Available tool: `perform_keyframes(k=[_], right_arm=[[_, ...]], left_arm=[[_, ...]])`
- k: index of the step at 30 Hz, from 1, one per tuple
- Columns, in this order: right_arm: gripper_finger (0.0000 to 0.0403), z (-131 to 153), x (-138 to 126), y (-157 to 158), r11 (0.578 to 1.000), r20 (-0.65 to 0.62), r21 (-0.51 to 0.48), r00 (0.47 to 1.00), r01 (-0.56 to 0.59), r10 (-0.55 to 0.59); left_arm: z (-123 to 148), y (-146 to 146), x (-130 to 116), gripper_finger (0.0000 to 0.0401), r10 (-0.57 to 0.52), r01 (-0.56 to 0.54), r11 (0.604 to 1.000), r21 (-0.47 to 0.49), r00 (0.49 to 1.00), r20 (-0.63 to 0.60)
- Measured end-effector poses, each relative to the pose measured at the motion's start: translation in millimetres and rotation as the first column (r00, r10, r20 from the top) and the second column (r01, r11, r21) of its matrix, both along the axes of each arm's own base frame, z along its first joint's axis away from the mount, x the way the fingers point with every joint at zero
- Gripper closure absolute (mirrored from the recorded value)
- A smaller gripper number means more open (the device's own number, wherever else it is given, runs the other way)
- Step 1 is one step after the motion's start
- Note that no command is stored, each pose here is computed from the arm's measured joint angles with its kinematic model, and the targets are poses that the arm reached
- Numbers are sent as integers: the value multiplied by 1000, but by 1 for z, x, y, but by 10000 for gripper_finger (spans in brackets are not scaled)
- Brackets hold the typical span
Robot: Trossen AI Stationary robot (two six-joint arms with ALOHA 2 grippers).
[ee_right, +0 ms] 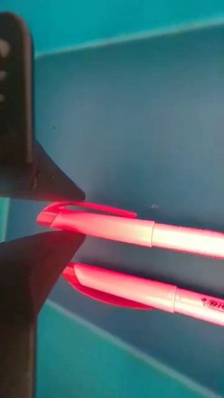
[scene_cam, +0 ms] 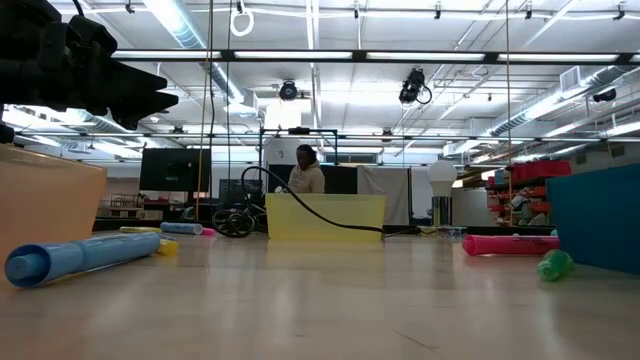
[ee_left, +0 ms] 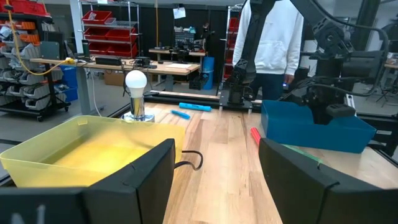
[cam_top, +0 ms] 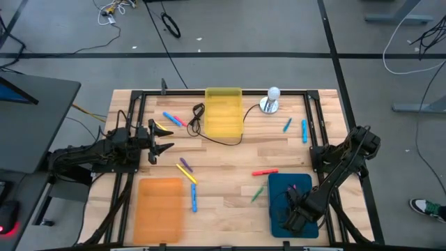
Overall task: Pick & Place Markers
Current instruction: Put the pink highlighter pen into the blue bin, then put the orange highlighter into the yellow bin
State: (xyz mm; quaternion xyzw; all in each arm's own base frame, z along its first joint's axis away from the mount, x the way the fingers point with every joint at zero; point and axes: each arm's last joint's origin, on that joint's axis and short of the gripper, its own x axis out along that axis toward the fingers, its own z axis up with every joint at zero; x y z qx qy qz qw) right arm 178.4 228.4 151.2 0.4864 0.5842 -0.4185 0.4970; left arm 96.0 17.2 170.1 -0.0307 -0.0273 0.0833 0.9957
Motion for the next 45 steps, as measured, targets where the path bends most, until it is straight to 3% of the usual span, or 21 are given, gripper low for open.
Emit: perform_keyframes(k=[10, 16, 28, 45], right_arm=[[229, 0, 3, -2, 1000, 2, 2, 1000, 8, -8], [199, 0, 3, -2, 1000, 3, 2, 1000, 2, -2], [195, 18, -1, -12, 1000, 33, -14, 999, 18, -17], [195, 56, 6, -40, 997, 126, 73, 991, 26, -35]], left_arm=[[0, 0, 0, 163, 0, 0, 1000, 0, 1000, 0], [0, 0, 0, 163, 0, 0, 1000, 0, 1000, 0], [0, 0, 0, 163, 0, 0, 1000, 0, 1000, 0], [0, 0, 0, 163, 0, 0, 1000, 0, 1000, 0]])
